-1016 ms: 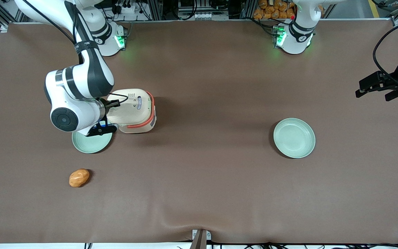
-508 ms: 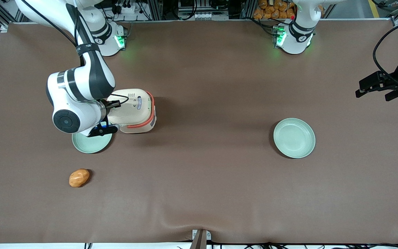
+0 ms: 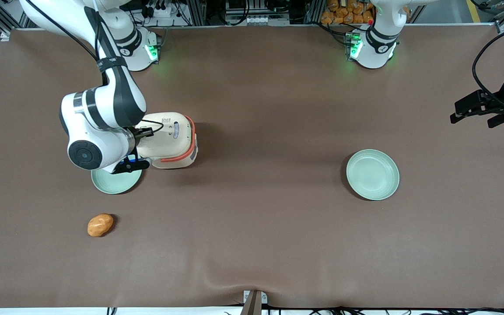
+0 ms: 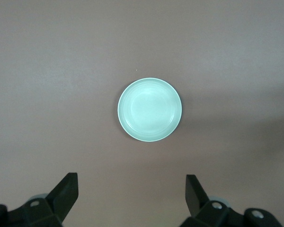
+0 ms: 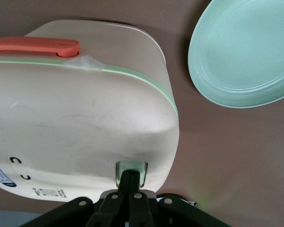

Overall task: Press rice cooker button with right arm
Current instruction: 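Press the green lid button down with the closed right gripper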

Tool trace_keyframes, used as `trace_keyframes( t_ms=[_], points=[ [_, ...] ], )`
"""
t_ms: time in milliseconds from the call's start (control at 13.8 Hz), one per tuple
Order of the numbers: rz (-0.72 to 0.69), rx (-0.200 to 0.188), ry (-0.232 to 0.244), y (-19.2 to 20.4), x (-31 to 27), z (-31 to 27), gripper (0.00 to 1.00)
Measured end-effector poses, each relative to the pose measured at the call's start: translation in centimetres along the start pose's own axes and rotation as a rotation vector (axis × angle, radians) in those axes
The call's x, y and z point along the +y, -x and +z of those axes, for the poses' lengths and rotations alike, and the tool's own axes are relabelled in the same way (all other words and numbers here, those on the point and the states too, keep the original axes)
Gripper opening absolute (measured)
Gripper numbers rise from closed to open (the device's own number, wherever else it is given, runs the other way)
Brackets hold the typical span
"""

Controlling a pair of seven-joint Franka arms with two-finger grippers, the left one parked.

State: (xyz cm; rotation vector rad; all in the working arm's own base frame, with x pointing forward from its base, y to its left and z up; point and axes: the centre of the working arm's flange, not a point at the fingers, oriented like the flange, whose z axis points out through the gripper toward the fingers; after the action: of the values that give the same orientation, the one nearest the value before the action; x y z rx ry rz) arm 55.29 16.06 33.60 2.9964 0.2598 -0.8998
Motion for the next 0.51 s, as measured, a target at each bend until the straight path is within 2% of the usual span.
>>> trace_keyframes(
  t_ms=[363,508],
  points=[
    [0.0,0.014,-0.002,0.0,0.0,-0.7,0.04],
    [-0.003,0.064,-0.005,0.1,-0.1,-2.8,0.08]
  ],
)
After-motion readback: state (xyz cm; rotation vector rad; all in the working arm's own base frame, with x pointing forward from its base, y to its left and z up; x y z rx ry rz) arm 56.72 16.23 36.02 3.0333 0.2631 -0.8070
